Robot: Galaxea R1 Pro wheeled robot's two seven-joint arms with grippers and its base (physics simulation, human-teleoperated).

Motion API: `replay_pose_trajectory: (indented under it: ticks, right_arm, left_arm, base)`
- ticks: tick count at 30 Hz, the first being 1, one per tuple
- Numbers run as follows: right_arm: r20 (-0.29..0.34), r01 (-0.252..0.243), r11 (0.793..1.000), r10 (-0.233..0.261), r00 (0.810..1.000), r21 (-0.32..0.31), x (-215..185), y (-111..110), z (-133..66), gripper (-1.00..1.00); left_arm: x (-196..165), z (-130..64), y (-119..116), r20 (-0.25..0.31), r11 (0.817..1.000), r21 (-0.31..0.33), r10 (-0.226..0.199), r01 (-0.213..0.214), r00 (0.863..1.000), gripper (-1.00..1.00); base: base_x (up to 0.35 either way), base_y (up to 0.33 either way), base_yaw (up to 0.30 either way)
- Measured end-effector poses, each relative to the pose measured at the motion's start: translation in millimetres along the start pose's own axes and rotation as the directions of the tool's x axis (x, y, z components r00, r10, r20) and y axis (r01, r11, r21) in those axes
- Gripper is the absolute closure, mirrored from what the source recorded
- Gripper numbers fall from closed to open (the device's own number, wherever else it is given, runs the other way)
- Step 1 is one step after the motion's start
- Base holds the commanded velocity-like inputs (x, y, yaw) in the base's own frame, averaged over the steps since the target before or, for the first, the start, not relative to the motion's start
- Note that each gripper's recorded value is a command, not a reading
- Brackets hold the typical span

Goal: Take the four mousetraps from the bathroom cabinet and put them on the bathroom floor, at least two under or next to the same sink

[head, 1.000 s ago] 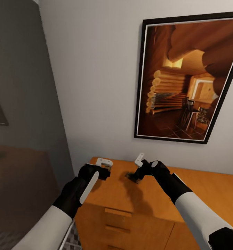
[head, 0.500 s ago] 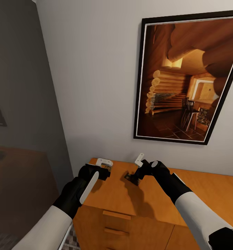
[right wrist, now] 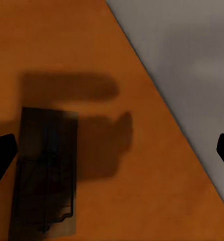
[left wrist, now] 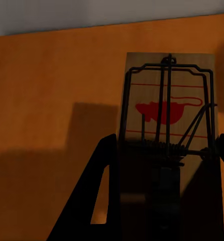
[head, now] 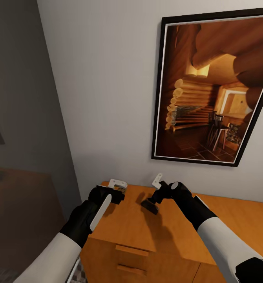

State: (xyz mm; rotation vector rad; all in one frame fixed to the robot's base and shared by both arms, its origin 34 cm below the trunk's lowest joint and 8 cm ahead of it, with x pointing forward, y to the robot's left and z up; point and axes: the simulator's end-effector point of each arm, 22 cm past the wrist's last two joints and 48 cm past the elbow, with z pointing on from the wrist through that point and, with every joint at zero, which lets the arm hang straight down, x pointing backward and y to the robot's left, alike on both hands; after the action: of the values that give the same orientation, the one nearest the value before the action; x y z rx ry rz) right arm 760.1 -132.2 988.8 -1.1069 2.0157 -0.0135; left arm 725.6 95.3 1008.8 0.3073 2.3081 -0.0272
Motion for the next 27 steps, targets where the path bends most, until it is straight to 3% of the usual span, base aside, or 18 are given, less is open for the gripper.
replay_pose_trajectory:
  ticks: [5,7,14,27]
  right_arm:
    - [0.002,-0.003,0.990,0.003,1.000,-0.138,0,30,-2.7,-1.00]
    - [0.009,-0.030,0.983,0.033,0.999,-0.180,0,34,-6.4,-1.00]
    - [0.055,-0.148,0.973,0.160,0.986,-0.174,-2,9,-16.8,-1.00]
    - [0.064,-0.189,0.967,0.202,0.977,-0.169,0,2,-19.3,-1.00]
  left_arm:
    - [0,0.0,0,0.000,1.000,-0.001,0.000,0.000,1.000,1.00]
    - [0,0.0,1,0.000,1.000,-0.001,0.000,0.000,1.000,1.00]
    - [0,0.1,1,0.000,1.000,-0.001,-0.001,0.001,1.000,1.00]
    - [0,0.1,1,0.000,1.000,-0.001,-0.001,0.001,1.000,1.00]
  base:
    - [0.000,0.000,0.000]
    - [0.000,0.000,0.000]
    - [0.000,0.000,0.000]
    - [0.000,0.000,0.000]
